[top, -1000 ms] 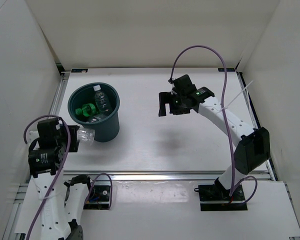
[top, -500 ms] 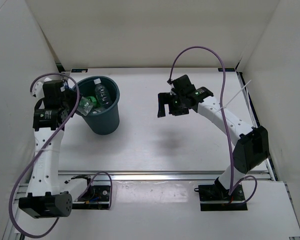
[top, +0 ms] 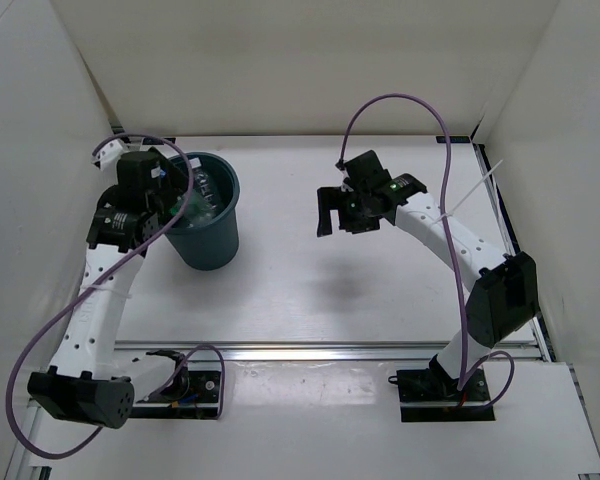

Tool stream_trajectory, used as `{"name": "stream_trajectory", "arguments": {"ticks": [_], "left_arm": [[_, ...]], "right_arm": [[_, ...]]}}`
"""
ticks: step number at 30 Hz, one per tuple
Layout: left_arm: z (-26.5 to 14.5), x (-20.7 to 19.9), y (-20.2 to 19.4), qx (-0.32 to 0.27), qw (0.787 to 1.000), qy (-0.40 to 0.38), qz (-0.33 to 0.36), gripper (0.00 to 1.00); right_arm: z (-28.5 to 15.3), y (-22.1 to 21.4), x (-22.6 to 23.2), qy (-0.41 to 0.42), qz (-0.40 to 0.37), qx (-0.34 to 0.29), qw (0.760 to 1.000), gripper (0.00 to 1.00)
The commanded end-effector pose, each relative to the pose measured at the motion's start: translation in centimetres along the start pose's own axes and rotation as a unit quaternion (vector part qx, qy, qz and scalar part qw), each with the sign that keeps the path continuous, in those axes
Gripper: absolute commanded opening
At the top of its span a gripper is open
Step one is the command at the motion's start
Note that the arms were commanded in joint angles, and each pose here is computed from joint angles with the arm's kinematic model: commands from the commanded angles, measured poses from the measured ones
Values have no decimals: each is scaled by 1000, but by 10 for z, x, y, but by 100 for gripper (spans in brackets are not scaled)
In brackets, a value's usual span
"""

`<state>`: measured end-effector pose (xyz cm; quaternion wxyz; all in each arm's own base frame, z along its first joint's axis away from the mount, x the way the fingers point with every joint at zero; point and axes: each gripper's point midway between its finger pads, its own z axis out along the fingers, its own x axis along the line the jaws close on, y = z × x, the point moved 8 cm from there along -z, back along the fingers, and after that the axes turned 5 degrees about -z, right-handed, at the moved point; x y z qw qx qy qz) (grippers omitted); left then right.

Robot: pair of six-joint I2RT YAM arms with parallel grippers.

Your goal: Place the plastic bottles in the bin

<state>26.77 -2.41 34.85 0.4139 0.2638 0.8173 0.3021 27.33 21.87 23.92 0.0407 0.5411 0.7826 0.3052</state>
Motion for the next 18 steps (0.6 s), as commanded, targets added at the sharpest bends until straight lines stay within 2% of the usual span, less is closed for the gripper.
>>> {"name": "stream_trajectory", "arguments": {"ticks": [1, 4, 7, 10, 14, 18], "left_arm": [[-12, -3, 6, -55, 998, 8, 37, 100], [-39, 1, 26, -112, 993, 5, 28, 100], [-59, 35, 19, -123, 991, 41, 18, 100], [-73, 74, -1, -108, 992, 64, 8, 100], [-72, 123, -43, -72, 990, 121, 2, 100], [-65, 143, -51, -101, 981, 162, 18, 100]], "right_arm": [[-16, 3, -2, -17, 11, -21, 1000, 100], [-24, 5, -3, -23, 41, -14, 999, 100], [-30, 8, -5, -29, 60, -7, 998, 100], [-42, 6, -7, -34, 68, -18, 997, 100], [-60, 3, -11, -57, 66, -54, 995, 100], [-72, 1, -19, -103, 74, -77, 989, 100]]}}
